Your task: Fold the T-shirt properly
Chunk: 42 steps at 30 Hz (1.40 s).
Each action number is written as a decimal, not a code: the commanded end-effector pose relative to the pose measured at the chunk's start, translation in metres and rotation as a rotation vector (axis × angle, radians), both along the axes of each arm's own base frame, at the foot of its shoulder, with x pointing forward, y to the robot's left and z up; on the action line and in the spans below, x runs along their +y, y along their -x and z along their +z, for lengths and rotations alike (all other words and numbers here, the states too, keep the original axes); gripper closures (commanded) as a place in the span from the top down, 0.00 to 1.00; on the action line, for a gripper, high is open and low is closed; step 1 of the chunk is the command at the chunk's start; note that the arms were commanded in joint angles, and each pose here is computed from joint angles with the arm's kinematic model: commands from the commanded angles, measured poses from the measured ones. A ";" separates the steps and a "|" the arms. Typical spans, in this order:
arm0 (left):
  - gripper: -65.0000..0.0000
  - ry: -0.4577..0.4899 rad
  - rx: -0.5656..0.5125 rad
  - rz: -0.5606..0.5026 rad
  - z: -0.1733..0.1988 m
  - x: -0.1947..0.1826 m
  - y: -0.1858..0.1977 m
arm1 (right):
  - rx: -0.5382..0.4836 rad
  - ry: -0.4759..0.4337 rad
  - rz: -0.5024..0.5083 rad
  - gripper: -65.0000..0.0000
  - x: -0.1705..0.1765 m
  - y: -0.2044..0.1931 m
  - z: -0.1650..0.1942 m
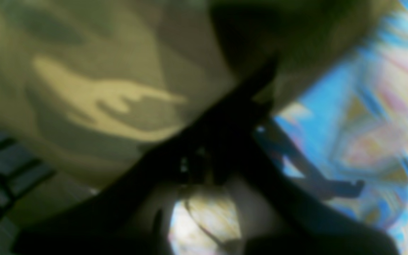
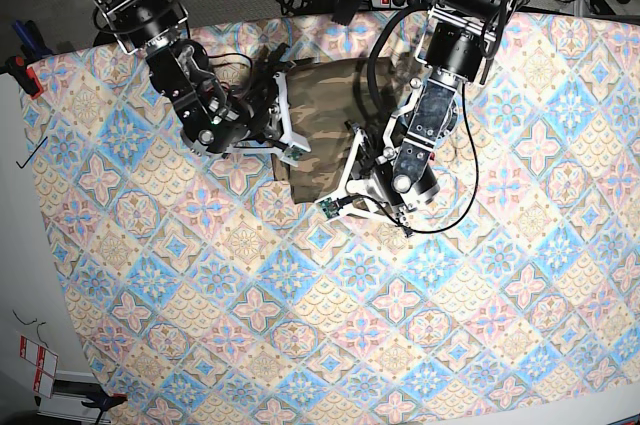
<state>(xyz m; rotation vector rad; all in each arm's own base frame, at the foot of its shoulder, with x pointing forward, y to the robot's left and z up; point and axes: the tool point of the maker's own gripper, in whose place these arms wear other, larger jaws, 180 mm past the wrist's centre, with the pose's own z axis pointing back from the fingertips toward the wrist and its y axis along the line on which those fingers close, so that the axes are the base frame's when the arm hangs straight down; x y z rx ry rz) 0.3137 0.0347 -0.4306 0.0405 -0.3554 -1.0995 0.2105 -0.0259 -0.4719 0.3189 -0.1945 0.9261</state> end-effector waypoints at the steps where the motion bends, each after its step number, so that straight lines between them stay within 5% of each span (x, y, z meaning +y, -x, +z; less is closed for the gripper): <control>1: 0.00 0.032 -0.051 0.000 0.017 -0.012 -0.017 | -0.034 -0.043 0.012 0.06 0.014 -0.008 0.010; 12: 0.00 0.051 -0.068 -0.001 0.024 -0.019 -0.022 | -0.046 -0.072 -0.003 0.06 0.025 -0.015 0.016; 18: 0.00 0.042 -0.112 0.036 0.039 -0.005 -0.041 | -0.093 -0.054 -0.223 0.06 -0.029 -0.056 0.035; 23: 0.00 -0.007 -0.288 0.176 0.085 0.040 -0.057 | -0.245 -0.034 -0.374 0.06 -0.078 -0.092 0.090; 30: 0.00 -0.149 -0.413 0.232 0.103 0.078 -0.020 | -0.343 0.004 -0.624 0.06 -0.155 -0.087 0.123; 42: 0.00 0.116 -0.426 0.413 0.062 0.110 0.063 | -0.277 0.054 -0.779 0.05 -0.195 -0.014 0.095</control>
